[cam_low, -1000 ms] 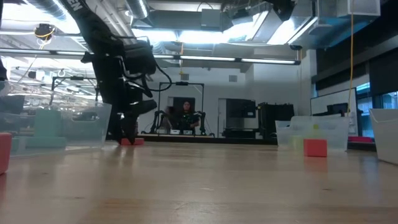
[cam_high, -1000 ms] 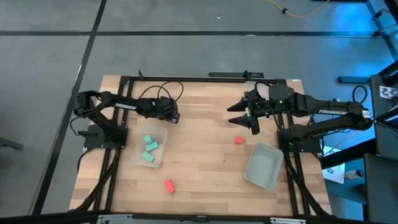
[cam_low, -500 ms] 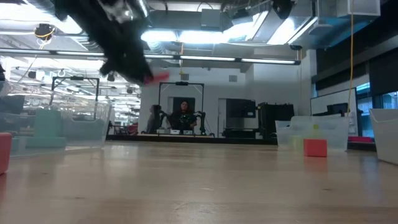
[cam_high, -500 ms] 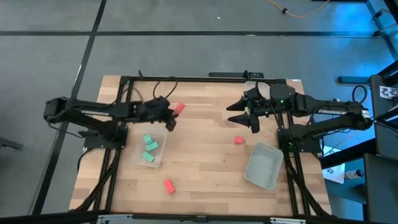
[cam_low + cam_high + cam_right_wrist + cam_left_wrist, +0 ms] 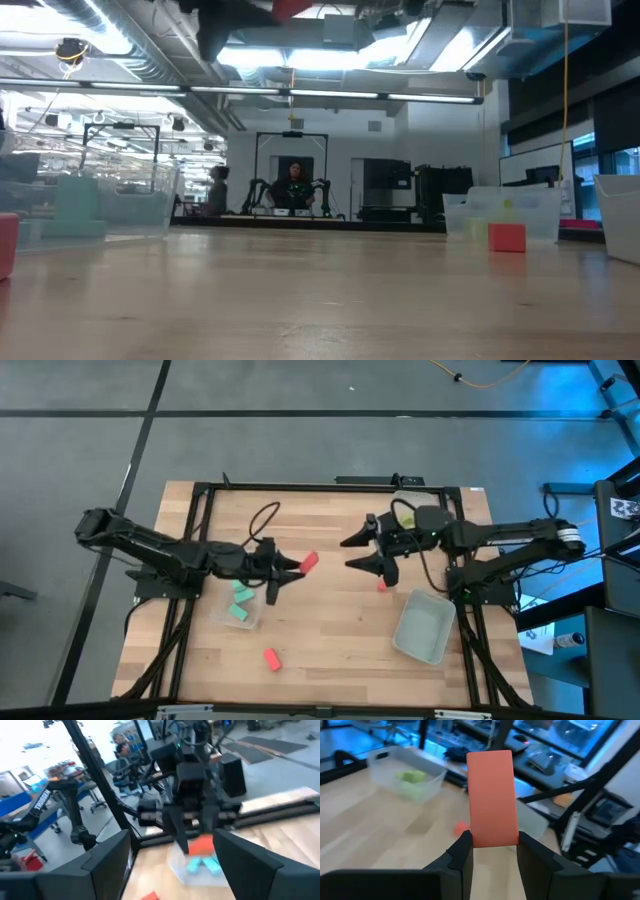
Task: Sort & place blocks by color
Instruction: Put the top left orange block into the gray bin
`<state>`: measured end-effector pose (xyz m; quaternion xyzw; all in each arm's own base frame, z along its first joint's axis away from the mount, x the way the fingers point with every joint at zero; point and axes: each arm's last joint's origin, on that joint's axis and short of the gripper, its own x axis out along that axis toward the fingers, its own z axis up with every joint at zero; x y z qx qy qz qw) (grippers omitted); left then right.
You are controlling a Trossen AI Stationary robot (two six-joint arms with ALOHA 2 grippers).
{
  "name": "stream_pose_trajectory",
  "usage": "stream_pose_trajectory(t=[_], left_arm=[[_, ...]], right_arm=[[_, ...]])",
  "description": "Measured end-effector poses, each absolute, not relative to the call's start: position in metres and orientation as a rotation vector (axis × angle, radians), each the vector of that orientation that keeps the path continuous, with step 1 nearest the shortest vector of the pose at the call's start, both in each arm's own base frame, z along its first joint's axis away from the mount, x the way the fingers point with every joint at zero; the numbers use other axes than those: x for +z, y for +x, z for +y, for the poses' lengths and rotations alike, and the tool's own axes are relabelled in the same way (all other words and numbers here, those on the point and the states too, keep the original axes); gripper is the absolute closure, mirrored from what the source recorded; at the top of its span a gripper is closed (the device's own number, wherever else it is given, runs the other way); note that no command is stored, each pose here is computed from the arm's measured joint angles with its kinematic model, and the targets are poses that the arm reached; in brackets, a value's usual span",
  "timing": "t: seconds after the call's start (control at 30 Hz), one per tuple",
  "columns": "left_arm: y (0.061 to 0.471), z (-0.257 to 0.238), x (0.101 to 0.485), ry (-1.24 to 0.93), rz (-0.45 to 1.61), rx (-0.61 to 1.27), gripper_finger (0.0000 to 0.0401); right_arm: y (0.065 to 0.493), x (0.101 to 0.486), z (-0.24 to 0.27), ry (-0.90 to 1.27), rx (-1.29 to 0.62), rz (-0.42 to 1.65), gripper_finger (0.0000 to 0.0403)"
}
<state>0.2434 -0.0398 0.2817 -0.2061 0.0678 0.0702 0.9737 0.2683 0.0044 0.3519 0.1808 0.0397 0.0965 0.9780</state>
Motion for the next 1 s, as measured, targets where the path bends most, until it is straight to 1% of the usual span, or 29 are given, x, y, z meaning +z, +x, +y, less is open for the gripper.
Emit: stream_pose_trajectory(t=[0.23, 0.4, 0.53, 0.6, 0.73, 1.0], left_arm=[[0.269, -0.059, 0.297, -0.342, 0.133, 0.083, 0.0291], [0.282, -0.064, 0.305, -0.292, 0.135, 0.059, 0.0291], [0.284, -0.064, 0.309, -0.293, 0.107, 0.064, 0.0291], [0.284, -0.064, 0.308, -0.291, 0.114, 0.073, 0.0291], [0.284, -0.063, 0.308, -0.292, 0.110, 0.074, 0.0291], [0.285, -0.060, 0.310, -0.277, 0.093, 0.081, 0.0291]], right_arm=[[0.295, 0.334, 0.020, 0.383, 0.247, 0.086, 0.0114], [0.304, 0.325, 0.027, 0.375, 0.268, 0.097, 0.0114], [0.305, 0.322, 0.033, 0.320, 0.277, 0.107, 0.0114], [0.305, 0.321, 0.034, 0.302, 0.250, 0.116, 0.0114], [0.305, 0.320, 0.033, 0.300, 0.197, 0.113, 0.0114], [0.306, 0.319, 0.033, 0.287, 0.198, 0.118, 0.0114]])
